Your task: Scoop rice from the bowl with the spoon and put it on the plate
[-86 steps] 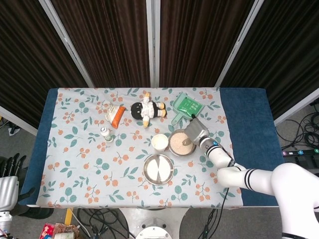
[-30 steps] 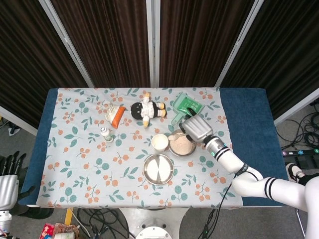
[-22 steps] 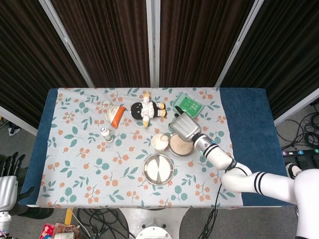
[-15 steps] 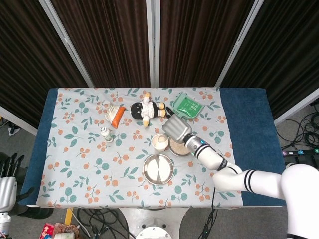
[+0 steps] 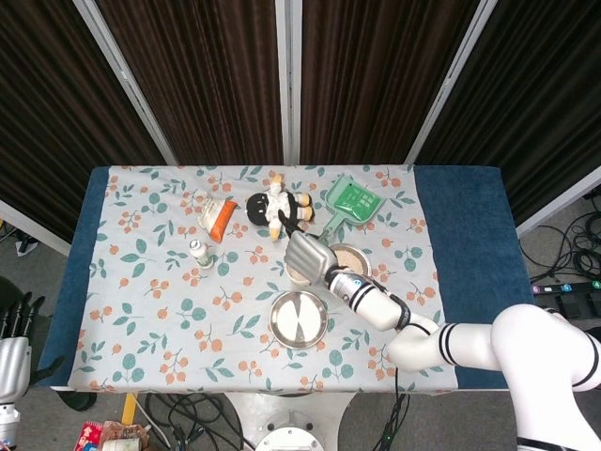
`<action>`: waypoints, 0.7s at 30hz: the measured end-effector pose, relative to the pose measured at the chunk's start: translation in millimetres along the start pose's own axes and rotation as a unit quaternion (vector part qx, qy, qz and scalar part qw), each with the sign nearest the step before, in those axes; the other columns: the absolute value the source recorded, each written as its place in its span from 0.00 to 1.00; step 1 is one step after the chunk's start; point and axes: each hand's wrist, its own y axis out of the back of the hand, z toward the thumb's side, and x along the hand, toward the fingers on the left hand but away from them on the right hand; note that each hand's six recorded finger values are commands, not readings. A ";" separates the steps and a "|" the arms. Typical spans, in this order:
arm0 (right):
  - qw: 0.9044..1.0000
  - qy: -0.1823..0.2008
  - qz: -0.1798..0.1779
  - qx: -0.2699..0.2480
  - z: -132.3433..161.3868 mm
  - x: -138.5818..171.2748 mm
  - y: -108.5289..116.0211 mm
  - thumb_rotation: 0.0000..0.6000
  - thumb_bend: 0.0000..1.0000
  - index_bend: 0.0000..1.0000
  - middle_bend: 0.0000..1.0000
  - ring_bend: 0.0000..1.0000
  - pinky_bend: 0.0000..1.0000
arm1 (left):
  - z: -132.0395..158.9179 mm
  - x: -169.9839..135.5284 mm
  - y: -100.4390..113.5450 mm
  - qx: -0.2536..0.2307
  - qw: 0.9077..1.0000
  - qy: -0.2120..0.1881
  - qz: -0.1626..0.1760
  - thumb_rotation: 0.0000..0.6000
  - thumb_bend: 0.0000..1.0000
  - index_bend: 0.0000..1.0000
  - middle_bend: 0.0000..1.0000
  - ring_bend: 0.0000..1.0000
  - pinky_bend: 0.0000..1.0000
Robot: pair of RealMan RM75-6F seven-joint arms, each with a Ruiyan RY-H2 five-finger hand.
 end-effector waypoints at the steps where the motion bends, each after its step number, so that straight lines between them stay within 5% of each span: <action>1: 1.000 0.002 -0.007 0.021 2.0 0.8 1.2 1.00 0.42 0.69 0.63 0.27 0.00 | 0.2 0.0 -0.1 0.000 1.000 0.000 0.001 1.00 0.16 0.13 0.13 0.06 0.07; 11: 0.992 -0.004 -0.022 0.123 8.7 7.3 0.0 1.00 0.42 0.69 0.63 0.27 0.00 | 0.3 -0.2 0.4 -0.002 1.000 -0.002 0.003 1.00 0.16 0.13 0.13 0.06 0.07; 21: 0.998 -0.036 -0.016 0.047 3.6 16.5 -1.4 1.00 0.42 0.69 0.63 0.27 0.00 | 1.4 -1.0 0.1 -0.005 1.000 0.000 0.004 1.00 0.16 0.13 0.13 0.06 0.07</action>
